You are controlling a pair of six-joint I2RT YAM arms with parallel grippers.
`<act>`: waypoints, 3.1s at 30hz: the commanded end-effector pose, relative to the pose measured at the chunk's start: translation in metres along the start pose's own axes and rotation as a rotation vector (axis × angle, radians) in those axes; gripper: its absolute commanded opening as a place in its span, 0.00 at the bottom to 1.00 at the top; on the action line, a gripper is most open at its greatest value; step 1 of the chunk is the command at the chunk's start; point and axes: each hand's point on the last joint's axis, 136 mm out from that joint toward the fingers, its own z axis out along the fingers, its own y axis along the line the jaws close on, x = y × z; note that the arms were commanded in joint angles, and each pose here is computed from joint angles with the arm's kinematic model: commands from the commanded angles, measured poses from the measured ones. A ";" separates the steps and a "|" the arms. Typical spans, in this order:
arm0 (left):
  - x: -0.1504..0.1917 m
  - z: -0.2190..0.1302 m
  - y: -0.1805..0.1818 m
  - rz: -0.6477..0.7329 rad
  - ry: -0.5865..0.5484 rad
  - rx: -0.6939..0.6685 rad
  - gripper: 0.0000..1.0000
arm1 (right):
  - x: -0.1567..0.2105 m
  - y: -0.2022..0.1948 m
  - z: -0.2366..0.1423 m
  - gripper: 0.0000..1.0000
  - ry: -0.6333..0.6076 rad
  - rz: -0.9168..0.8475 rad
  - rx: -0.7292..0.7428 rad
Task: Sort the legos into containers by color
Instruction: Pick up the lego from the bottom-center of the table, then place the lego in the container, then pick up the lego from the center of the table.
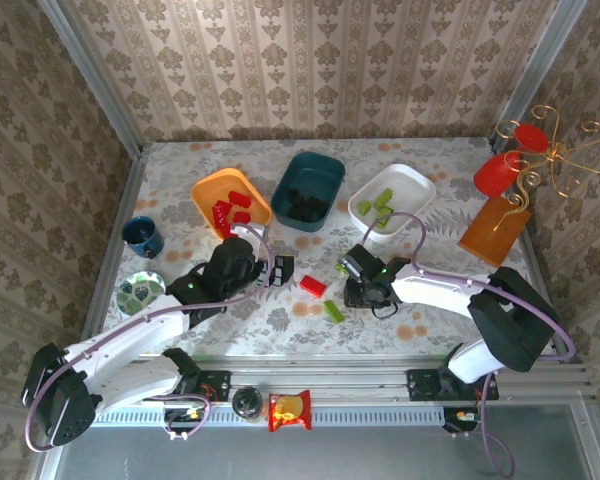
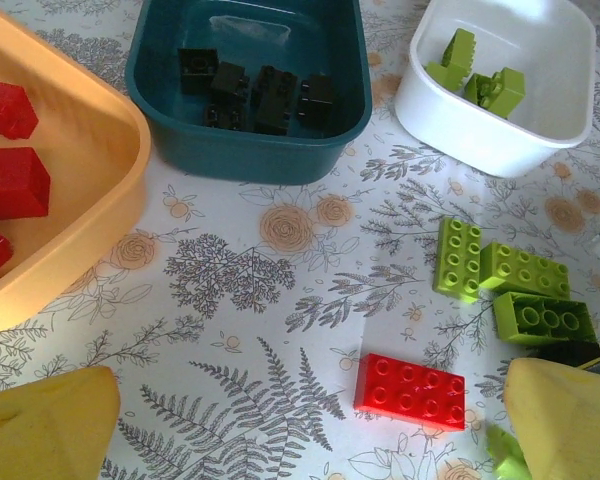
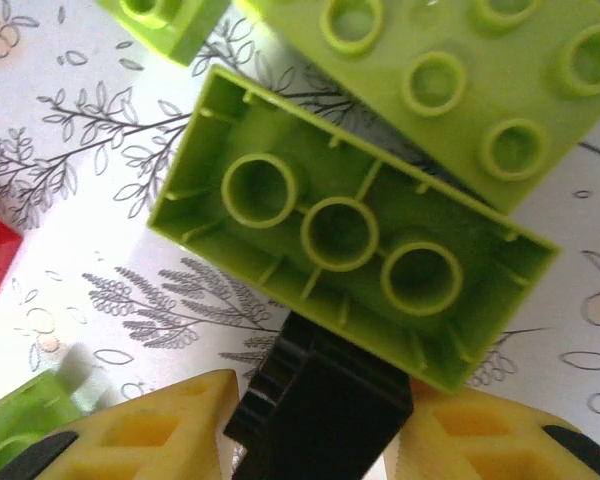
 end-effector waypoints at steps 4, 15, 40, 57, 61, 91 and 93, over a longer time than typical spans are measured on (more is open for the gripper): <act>0.003 0.001 0.003 0.000 -0.006 -0.013 1.00 | -0.005 -0.006 -0.009 0.55 -0.049 0.006 0.016; 0.007 -0.001 0.009 0.011 0.009 -0.041 1.00 | -0.006 -0.004 -0.012 0.29 -0.045 -0.013 0.013; 0.018 -0.006 0.016 -0.007 0.035 -0.051 1.00 | -0.242 0.117 -0.077 0.18 -0.386 -0.102 -0.326; 0.028 0.000 0.015 0.003 0.077 -0.045 1.00 | -0.310 0.114 0.004 0.52 -0.314 -0.057 -0.146; 0.029 0.002 0.014 0.011 0.087 -0.044 1.00 | -0.318 0.121 -0.016 0.62 -0.346 -0.066 -0.178; 0.093 0.079 -0.063 0.374 0.573 0.104 1.00 | -0.171 0.020 -0.102 0.70 -0.412 0.001 -0.176; 0.099 0.084 -0.065 0.390 0.601 0.099 0.99 | -0.168 0.013 -0.104 0.71 -0.419 0.014 -0.171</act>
